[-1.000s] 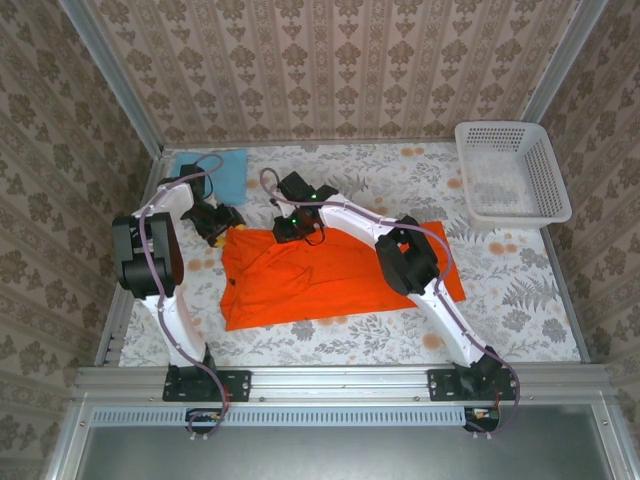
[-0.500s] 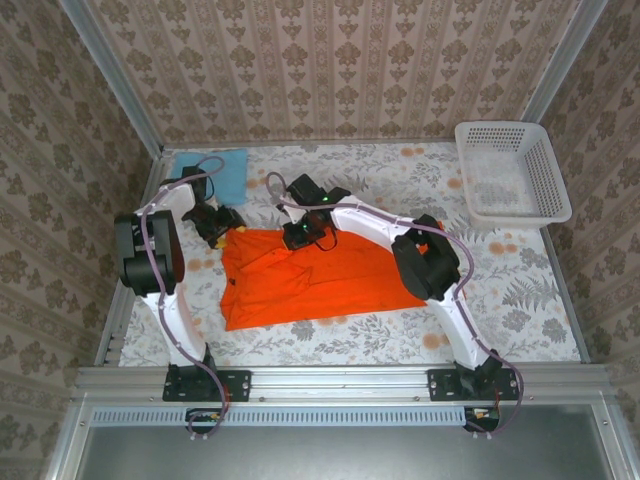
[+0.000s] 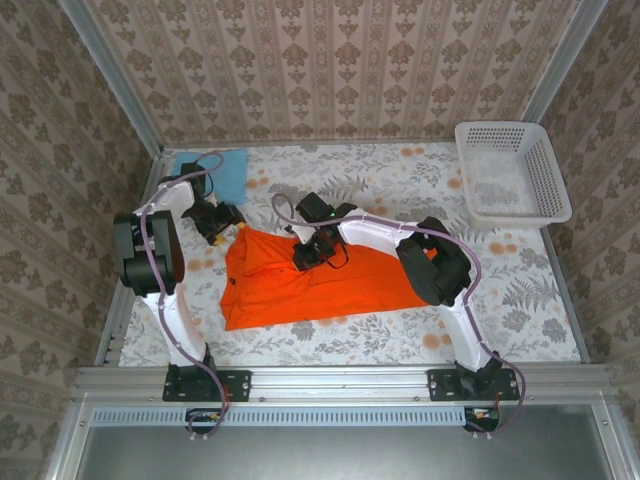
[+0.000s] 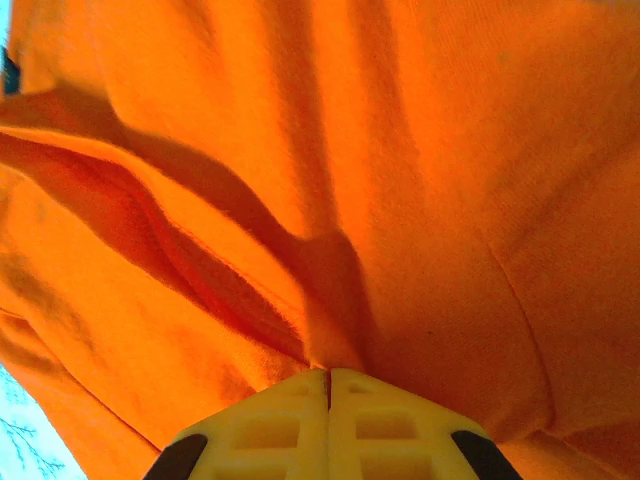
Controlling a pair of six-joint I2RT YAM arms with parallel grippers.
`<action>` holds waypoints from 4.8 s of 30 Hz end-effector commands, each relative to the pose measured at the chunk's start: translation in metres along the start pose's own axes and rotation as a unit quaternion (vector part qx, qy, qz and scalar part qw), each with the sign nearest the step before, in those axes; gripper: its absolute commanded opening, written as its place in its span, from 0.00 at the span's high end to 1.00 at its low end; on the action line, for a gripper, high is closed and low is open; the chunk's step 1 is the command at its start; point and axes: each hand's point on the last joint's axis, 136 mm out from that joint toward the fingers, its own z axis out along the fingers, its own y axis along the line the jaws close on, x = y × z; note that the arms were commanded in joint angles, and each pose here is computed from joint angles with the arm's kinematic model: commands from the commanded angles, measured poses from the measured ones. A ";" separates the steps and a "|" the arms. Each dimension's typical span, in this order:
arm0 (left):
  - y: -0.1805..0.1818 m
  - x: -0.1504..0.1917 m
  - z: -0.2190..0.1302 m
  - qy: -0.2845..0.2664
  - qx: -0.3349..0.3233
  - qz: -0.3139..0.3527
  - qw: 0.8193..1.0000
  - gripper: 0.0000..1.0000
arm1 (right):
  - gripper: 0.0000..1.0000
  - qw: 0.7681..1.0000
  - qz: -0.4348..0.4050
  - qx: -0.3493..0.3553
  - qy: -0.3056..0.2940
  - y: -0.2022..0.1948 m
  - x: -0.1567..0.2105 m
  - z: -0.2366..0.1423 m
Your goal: Fold and stack the t-shirts
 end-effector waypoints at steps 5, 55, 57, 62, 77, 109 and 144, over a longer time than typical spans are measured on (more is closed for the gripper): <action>-0.018 0.000 -0.002 0.006 0.030 0.016 0.999 0.30 | 0.76 1.000 -0.019 0.002 -0.020 0.007 -0.003 -0.014; -0.041 -0.005 0.015 0.026 0.009 0.062 0.998 0.37 | 0.91 0.997 0.044 -0.049 0.034 0.023 -0.013 0.003; -0.042 -0.005 0.014 0.025 0.010 0.064 0.998 0.37 | 0.92 0.997 0.040 -0.054 0.043 0.027 -0.008 0.004; -0.042 -0.002 0.015 0.025 0.011 0.067 0.997 0.37 | 0.92 0.995 0.036 -0.055 0.073 0.027 0.011 0.008; -0.045 -0.002 0.014 0.024 0.012 0.073 0.997 0.41 | 0.71 0.991 0.107 -0.010 -0.085 -0.020 -0.019 -0.072; -0.045 0.004 0.032 0.049 -0.032 0.113 0.992 0.62 | 0.62 0.824 0.452 0.303 -0.156 -0.286 0.103 -0.197; 0.030 -0.031 0.003 -0.129 -0.135 0.082 0.979 0.91 | 0.52 0.771 0.536 0.318 -0.129 -0.342 0.115 -0.190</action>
